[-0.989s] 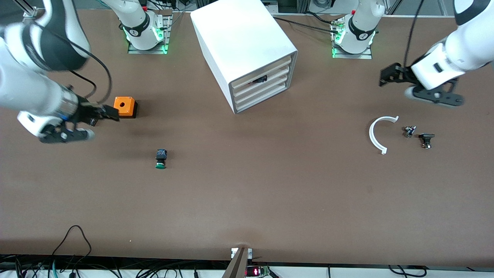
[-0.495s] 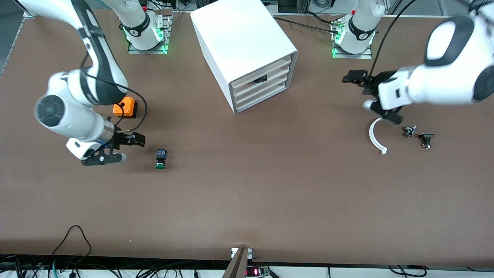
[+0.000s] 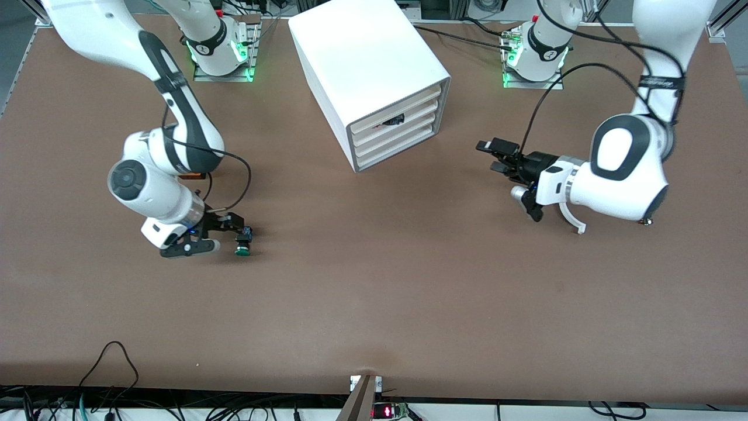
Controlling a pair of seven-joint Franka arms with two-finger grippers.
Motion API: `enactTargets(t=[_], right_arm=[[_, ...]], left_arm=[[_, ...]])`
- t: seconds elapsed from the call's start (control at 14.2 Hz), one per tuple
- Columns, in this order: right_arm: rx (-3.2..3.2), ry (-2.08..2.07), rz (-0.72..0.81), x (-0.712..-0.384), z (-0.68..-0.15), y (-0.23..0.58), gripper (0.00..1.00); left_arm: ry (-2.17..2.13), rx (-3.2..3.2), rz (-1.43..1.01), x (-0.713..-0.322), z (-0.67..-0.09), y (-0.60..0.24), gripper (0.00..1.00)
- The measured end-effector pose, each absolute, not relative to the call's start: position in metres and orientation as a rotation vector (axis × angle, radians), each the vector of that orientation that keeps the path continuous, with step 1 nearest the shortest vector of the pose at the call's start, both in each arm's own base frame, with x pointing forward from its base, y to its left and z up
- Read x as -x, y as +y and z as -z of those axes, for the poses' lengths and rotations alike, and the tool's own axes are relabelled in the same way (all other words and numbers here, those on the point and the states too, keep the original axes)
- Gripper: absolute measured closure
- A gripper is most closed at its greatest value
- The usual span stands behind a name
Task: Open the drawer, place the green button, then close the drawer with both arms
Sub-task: 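Grasp the green button with the right gripper while the left gripper reaches the drawer, then pull the cabinet drawer open with the left gripper while the right gripper lifts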
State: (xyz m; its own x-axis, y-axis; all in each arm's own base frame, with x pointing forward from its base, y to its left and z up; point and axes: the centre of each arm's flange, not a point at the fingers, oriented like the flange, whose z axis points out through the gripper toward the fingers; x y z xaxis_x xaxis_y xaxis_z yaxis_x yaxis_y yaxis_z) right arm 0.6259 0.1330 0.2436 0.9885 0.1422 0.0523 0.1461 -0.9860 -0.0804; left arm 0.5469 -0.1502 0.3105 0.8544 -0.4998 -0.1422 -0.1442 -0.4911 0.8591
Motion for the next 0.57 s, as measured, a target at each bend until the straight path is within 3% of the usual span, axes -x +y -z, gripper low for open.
enactTargets(t=[0.42, 0.57], right_arm=[[3.031, -0.191, 0.088, -0.616, -0.186, 0.142, 0.0], [3.031, -0.187, 0.087, -0.615, -0.186, 0.142, 0.02]], left_arm=[[-0.439, -1.917, 0.38, -0.491, -0.222, -0.19, 0.07], [-0.448, -1.866, 0.35, -0.475, -0.201, -0.203, 0.22]])
